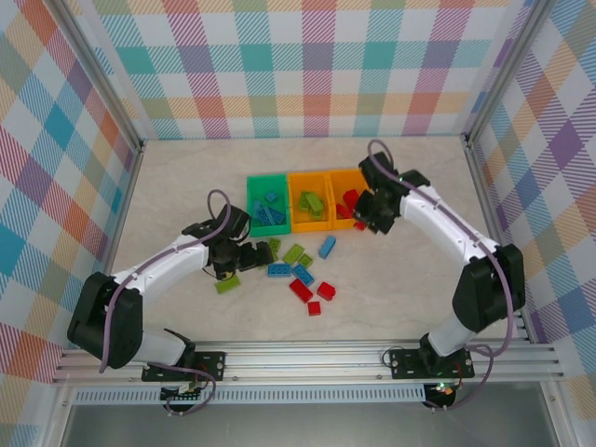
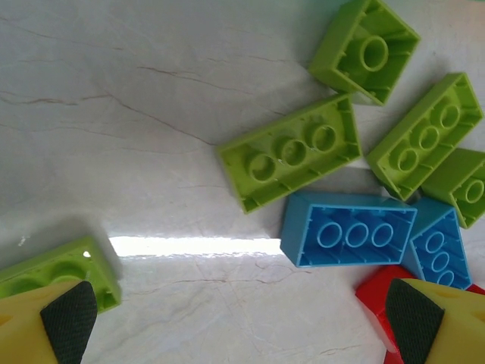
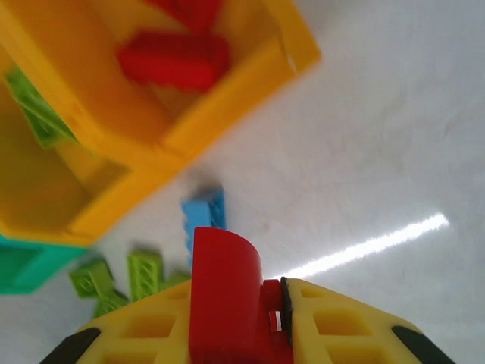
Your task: Sort the legos into containers by color
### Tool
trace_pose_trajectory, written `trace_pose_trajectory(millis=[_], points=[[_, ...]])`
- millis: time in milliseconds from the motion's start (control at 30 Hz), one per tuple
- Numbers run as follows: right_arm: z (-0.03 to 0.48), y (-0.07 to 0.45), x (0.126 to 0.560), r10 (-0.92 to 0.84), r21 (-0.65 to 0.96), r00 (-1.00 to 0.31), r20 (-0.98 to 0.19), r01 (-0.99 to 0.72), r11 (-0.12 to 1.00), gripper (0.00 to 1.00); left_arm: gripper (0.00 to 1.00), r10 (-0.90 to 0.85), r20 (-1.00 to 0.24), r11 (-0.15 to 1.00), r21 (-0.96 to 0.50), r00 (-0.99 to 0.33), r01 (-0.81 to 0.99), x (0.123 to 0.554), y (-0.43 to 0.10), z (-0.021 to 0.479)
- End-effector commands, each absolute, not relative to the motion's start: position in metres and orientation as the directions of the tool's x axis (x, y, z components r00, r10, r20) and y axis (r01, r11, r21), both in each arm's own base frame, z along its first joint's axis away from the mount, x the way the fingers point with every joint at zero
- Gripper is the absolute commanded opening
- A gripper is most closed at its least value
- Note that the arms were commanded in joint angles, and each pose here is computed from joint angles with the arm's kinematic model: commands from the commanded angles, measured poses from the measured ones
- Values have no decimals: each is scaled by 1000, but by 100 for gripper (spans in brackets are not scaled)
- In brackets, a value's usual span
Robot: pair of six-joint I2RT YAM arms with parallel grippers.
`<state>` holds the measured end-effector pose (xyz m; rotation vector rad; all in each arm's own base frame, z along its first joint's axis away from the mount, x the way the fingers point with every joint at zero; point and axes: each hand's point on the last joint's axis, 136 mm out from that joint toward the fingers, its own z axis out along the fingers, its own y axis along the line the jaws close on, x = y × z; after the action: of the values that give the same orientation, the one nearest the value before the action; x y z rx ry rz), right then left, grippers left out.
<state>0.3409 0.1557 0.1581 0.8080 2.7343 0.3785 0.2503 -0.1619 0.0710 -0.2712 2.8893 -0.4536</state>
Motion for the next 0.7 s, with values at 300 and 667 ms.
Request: trace_pose_trajectory(millis=[300,667], points=[[146,161,448,356,222,-909,-216,310,925,32,100,-136,-168,948,-307,-976,-79,234,-199,69],[163,170,435,258,247,-928,-268,193,950,80,100,-146,-174,953,-289,-974,-92,230,-199,68]])
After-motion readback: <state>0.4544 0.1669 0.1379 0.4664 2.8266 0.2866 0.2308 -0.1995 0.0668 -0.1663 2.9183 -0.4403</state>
